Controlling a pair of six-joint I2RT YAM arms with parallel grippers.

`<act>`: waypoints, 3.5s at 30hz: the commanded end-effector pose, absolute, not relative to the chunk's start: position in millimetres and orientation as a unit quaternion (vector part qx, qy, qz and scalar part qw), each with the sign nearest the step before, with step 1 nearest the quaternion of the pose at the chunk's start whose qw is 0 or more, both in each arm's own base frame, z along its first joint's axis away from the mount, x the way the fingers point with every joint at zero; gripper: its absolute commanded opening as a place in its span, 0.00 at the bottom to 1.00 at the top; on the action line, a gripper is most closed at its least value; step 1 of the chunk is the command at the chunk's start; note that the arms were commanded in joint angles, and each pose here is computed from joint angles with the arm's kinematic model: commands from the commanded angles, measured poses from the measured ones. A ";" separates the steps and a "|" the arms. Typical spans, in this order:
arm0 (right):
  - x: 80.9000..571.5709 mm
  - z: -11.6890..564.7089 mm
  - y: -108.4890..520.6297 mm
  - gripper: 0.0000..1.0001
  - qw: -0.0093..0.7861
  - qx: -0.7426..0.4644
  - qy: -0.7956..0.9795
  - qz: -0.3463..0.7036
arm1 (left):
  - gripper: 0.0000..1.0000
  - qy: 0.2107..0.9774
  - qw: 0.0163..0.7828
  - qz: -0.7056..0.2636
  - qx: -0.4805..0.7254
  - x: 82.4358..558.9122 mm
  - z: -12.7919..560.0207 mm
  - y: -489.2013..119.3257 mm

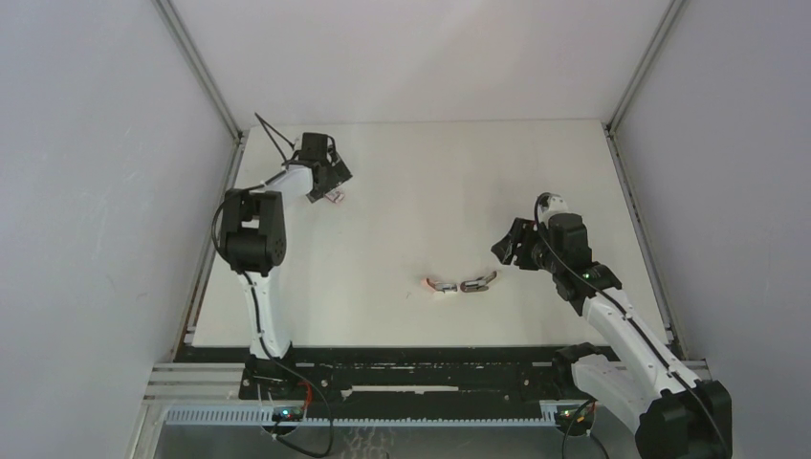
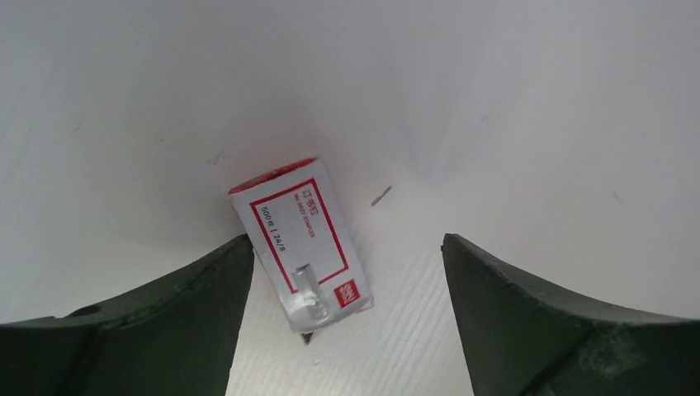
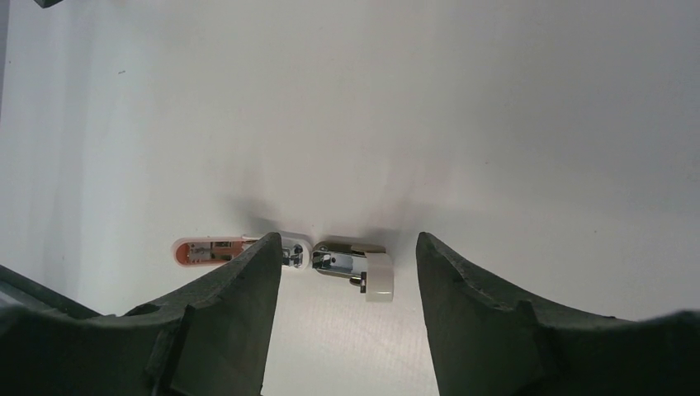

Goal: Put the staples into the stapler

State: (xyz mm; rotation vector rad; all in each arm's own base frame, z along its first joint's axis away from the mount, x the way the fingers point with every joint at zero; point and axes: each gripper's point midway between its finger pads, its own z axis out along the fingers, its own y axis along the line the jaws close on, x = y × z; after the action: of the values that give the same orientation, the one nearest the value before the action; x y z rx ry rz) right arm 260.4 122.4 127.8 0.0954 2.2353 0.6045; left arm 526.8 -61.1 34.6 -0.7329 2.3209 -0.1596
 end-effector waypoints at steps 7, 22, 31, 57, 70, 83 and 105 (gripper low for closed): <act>268.7 152.3 127.7 0.57 0.430 0.037 0.866 0.253 | 0.68 0.927 0.303 -0.046 -0.217 540.8 31.0 -64.6; 265.2 156.3 131.2 0.53 0.432 0.035 0.863 0.258 | 0.48 0.952 0.289 -0.003 -0.098 513.7 34.6 -90.0; 261.8 158.9 134.3 0.53 0.435 0.032 0.862 0.259 | 0.46 0.945 0.309 -0.025 0.108 459.3 52.2 -169.4; 258.8 165.9 143.0 0.54 0.430 0.034 0.855 0.288 | 0.45 0.883 0.366 -0.110 0.272 371.5 88.4 -255.0; 254.0 217.3 178.2 0.58 0.377 -0.020 0.824 0.422 | 0.44 0.845 0.370 -0.127 0.365 278.1 189.7 -273.2; 227.3 206.8 235.1 0.57 0.292 -0.108 0.828 0.467 | 0.45 0.760 0.380 -0.186 0.494 212.1 203.4 -301.5; 229.5 200.8 254.9 0.36 0.253 -0.083 0.818 0.510 | 0.45 0.732 0.380 -0.205 0.527 187.8 204.9 -315.0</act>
State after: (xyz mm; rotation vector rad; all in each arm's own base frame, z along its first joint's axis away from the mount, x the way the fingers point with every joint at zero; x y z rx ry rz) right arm 230.0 246.2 193.9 -0.1807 2.2664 1.3348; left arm 190.7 -308.0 194.4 1.3400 1.9352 -0.4866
